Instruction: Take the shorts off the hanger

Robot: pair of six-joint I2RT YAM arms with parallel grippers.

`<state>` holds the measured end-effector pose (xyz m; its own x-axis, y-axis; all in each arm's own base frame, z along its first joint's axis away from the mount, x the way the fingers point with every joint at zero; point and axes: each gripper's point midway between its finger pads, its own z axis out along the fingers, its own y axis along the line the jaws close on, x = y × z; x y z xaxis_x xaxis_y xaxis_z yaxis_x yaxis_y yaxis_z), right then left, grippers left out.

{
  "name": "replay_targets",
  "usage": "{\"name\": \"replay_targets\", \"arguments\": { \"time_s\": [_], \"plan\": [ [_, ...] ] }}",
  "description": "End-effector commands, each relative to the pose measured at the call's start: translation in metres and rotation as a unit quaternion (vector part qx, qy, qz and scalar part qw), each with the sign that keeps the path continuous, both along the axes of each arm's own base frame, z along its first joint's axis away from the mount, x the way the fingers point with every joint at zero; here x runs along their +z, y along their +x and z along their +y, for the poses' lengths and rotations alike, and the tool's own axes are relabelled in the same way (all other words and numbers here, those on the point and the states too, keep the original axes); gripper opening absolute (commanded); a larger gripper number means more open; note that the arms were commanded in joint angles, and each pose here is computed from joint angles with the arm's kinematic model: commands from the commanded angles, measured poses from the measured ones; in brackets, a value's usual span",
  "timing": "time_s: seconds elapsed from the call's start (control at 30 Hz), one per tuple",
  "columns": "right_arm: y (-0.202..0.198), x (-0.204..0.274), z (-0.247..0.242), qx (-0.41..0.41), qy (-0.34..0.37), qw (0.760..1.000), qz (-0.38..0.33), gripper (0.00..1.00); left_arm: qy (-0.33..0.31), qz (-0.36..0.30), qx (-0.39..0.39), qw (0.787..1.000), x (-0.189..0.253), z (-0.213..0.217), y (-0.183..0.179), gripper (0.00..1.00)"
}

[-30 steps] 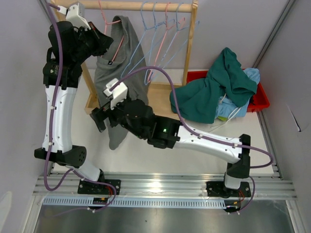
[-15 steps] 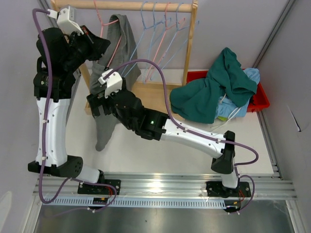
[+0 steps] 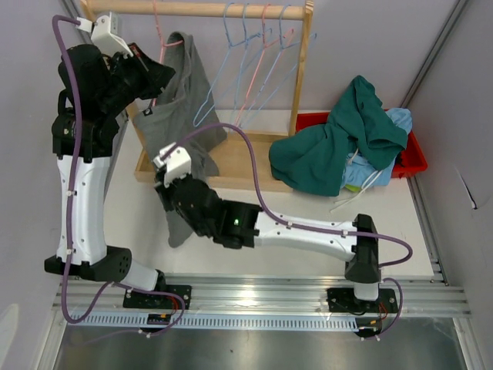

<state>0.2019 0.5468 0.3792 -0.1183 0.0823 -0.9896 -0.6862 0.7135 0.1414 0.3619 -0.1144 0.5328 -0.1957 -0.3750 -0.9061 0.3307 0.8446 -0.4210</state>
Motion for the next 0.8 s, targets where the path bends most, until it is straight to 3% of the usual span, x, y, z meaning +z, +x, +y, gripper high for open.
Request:
{"name": "replay_targets", "arguments": {
  "time_s": [0.0, 0.07, 0.2, 0.4, 0.57, 0.77],
  "plan": [
    [-0.068, -0.016, -0.011, 0.033, -0.007, 0.999, 0.027, 0.0, 0.011, -0.118, 0.048, 0.992, 0.065, 0.017, 0.004, 0.0],
    [-0.101, -0.053, -0.015, 0.047, -0.032, 0.997, 0.046, 0.0, 0.025, -0.119, 0.079, 0.989, 0.063, 0.029, 0.015, 0.0],
    [-0.123, -0.085, -0.025, 0.052, -0.043, 0.995, 0.08, 0.0, 0.035, -0.118, 0.108, 0.986, 0.064, 0.044, 0.026, 0.0],
    [-0.13, -0.106, -0.029, 0.056, -0.065, 0.993, 0.082, 0.0, 0.056, -0.135, 0.146, 0.978, 0.071, 0.062, 0.037, 0.0],
    [-0.14, -0.134, -0.034, 0.05, -0.074, 0.991, 0.097, 0.0, 0.034, -0.138, 0.163, 0.976, 0.08, 0.088, 0.046, 0.0],
    [-0.115, -0.129, -0.031, 0.032, -0.067, 0.993, 0.087, 0.0, 0.028, -0.112, 0.126, 0.985, 0.063, 0.075, 0.032, 0.0]
  ]
}}
